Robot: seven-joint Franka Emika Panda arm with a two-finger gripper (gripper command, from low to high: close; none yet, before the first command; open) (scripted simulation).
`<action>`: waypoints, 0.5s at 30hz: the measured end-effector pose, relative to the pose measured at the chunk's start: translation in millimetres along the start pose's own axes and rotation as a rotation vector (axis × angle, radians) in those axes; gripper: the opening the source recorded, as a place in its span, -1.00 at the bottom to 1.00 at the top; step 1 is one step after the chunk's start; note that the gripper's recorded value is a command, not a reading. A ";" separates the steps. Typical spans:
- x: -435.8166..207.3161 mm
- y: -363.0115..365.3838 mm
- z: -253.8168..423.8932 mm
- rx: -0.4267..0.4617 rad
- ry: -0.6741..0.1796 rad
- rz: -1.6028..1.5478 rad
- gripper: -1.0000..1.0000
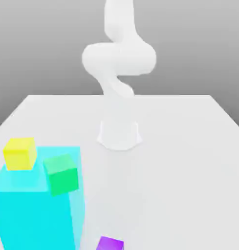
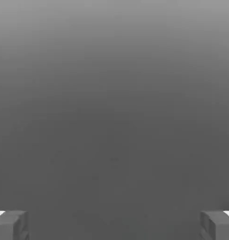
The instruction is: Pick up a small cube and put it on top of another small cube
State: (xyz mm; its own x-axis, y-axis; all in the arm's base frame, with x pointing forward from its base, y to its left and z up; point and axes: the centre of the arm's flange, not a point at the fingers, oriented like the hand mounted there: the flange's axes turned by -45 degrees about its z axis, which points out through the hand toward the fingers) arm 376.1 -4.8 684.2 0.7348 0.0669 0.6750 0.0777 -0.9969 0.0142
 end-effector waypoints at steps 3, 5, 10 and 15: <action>0.8 5.7 50.5 0.053 -0.069 -0.100 0.00; -1.3 8.1 83.1 0.086 -0.110 -0.164 0.00; -15.1 10.5 163.3 0.165 -0.207 -0.322 0.00; -40.8 9.9 239.9 0.237 -0.296 -0.481 0.00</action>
State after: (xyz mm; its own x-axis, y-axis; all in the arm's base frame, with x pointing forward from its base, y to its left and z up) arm 508.5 -7.3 479.8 0.7336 0.5500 0.3992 0.5701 -0.8178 0.0791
